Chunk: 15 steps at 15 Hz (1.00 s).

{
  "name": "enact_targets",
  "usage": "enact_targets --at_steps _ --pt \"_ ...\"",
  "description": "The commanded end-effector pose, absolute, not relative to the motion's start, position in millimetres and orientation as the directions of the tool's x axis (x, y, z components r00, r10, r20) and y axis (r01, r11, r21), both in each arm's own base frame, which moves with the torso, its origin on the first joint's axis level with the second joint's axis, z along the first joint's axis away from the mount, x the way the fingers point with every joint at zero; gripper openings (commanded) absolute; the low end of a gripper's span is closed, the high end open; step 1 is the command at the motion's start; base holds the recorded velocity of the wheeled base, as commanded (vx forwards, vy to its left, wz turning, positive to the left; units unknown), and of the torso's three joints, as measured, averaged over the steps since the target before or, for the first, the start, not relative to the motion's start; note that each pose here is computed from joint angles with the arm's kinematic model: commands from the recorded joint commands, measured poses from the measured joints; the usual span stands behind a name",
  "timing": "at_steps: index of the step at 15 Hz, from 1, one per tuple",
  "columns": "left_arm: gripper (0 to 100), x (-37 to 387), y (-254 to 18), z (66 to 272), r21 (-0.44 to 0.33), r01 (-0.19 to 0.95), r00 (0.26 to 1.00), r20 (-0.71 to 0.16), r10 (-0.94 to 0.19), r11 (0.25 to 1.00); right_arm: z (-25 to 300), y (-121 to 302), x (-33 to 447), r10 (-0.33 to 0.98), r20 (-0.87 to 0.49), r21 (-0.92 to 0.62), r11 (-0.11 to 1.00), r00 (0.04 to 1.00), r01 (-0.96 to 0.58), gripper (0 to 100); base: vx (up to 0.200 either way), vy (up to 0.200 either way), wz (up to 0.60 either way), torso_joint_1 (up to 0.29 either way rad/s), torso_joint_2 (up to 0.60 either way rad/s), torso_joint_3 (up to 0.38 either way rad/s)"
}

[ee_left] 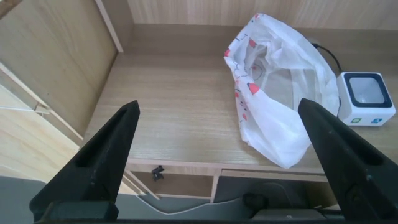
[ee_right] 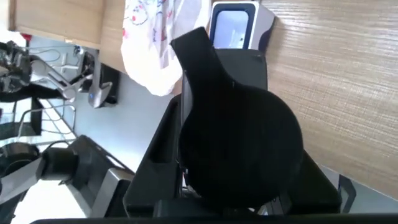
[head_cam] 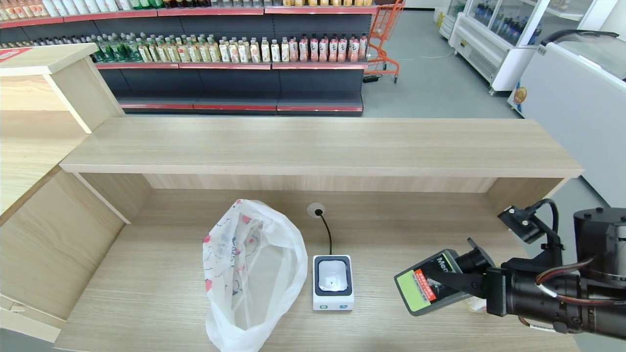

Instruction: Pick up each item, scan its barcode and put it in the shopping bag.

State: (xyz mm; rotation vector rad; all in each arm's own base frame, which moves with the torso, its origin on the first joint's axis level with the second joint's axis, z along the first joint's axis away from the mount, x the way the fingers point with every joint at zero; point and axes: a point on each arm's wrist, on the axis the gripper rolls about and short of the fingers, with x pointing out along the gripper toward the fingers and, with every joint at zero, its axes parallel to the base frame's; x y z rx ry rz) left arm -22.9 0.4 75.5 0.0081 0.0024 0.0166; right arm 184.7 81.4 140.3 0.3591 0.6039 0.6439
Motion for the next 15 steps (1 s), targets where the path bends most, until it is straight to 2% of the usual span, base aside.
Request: enact_targets --at_steps 1,3,10,15 --pt "100 -22.9 0.4 75.6 0.009 -0.017 1.000 -0.002 0.017 1.000 129.5 87.6 201.4 0.603 -0.463 0.470 0.789 0.650 -0.397 0 0.000 0.200 0.00 0.012 0.00 0.002" --pt "100 -22.9 0.4 75.6 0.009 -0.017 1.000 -0.002 0.017 1.000 121.5 92.9 216.8 0.555 -0.500 0.447 0.823 0.665 -0.350 0 0.000 0.200 0.00 -0.005 0.00 0.005" --pt "100 -22.9 0.4 75.6 0.009 -0.017 1.000 -0.002 0.017 1.000 89.7 120.1 247.4 0.538 -0.592 0.399 0.842 0.600 -0.362 0 0.000 0.000 0.00 0.000 0.00 0.000" --pt "100 -22.9 0.4 75.6 0.009 -0.017 1.000 -0.002 0.017 1.000 76.7 134.7 266.7 0.539 -0.580 0.357 0.842 0.611 -0.404 0 0.000 0.000 0.00 0.000 0.00 0.000"
